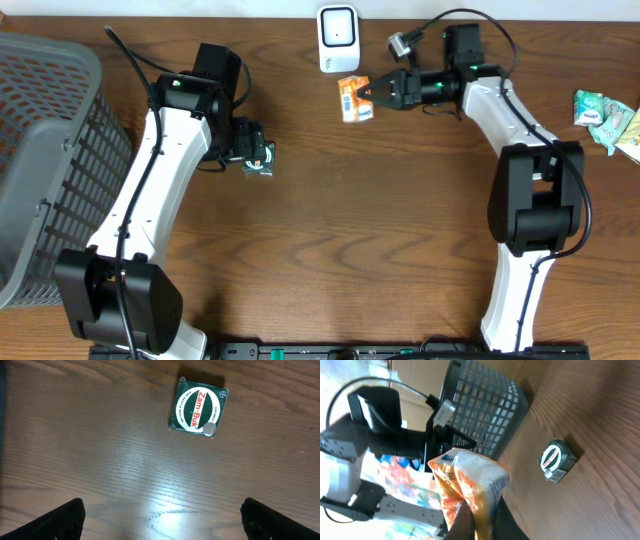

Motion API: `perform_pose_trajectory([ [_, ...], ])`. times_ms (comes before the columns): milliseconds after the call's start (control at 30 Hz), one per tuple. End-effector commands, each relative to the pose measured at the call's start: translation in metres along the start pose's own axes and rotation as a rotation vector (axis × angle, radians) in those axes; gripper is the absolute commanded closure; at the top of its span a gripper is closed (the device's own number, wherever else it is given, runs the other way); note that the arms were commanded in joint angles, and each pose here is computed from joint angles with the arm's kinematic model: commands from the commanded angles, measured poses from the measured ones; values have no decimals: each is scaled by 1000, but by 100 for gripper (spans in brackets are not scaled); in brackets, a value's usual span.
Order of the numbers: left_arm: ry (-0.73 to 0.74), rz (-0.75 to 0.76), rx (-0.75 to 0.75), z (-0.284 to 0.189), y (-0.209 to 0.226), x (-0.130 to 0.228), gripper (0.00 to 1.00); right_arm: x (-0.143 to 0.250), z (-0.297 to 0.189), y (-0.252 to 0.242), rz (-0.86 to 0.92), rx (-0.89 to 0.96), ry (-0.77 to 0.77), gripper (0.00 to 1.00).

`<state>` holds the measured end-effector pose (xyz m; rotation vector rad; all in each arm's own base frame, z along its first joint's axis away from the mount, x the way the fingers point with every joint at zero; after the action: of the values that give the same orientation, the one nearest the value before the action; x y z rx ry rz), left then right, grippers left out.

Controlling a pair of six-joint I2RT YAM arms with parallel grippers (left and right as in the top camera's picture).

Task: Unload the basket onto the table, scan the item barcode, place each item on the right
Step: 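Lift the orange pack and hold it in front of the scanner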

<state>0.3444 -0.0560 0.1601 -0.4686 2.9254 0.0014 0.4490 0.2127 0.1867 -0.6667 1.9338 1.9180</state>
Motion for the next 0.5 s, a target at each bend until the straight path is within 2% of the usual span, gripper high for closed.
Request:
perform_pose_trajectory([
  [0, -16, 0, -3, -4, 2, -4, 2, -6, 3, 16, -16, -37, 7, 99],
  [67, -16, 0, -3, -4, 2, -4, 2, -7, 5, 14, -9, -23, 8, 99],
  [233, -16, 0, -3, -4, 2, -4, 2, -5, 18, -13, 53, 148, 14, 99],
  [300, -16, 0, -3, -4, 2, -4, 2, -2, 29, -31, 46, 276, 25, 98],
  [333, -16, 0, -3, -4, 2, -4, 2, -1, 33, -48, 31, 404, 29, 98],
  [400, -16, 0, -3, -4, 2, -4, 2, -2, 33, -62, 1, 541, 32, 98],
  [433, -16, 0, -3, -4, 2, -4, 2, -5, 25, -81, -65, 775, 51, 98],
  [467, -16, 0, -3, -4, 2, -4, 2, -8, 19, -87, -103, 899, 70, 98],
])
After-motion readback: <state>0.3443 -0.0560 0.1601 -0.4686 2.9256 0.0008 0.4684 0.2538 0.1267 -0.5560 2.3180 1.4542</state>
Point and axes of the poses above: each gripper's point midway between its finger pads, its own z axis out along the fingers, its own y axis along the line the jaws close on, x = y × z, the point moved 1 cm from there along -z, back along the fingers, and after that the axes turned 10 degrees about -z, right-handed, at the moved point
